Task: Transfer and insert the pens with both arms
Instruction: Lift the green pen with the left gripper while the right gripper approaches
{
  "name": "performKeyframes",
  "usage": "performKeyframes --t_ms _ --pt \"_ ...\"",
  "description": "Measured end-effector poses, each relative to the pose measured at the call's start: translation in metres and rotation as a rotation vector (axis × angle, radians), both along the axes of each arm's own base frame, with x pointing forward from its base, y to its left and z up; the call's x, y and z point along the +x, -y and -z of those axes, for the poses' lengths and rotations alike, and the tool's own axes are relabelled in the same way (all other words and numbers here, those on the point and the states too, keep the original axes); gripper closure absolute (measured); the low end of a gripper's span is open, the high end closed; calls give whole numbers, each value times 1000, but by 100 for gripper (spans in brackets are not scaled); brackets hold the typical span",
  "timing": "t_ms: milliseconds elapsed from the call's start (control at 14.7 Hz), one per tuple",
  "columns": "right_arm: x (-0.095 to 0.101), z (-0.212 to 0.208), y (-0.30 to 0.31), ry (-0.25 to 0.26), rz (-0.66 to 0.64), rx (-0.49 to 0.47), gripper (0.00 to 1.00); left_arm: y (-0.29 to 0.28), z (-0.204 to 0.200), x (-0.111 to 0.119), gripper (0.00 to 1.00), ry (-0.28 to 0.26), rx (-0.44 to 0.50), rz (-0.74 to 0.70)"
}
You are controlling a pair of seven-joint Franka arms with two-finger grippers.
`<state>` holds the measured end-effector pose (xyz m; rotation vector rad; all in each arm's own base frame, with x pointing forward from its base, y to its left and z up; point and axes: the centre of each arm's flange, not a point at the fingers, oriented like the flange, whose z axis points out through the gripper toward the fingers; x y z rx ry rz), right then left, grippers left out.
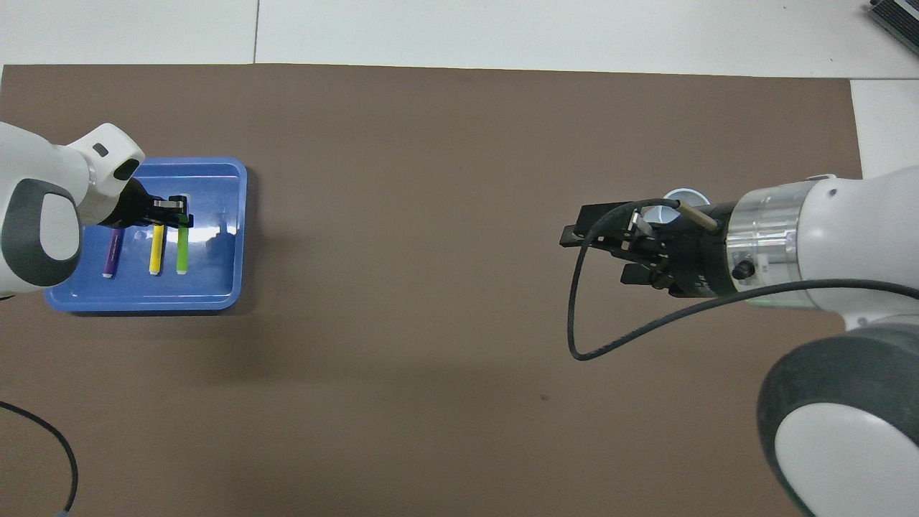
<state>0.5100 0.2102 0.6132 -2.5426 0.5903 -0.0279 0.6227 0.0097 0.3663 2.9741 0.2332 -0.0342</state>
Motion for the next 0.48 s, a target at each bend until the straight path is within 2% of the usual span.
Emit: performKeyframes --t_ms 204,477 --pt "-5 8 -19 -12 -1 4 0 13 1 -8 83 -105 -12 -170" --pt "-4 19 -34 -19 -10 17 0 73 -18 -19 83 -182 -46 -360"
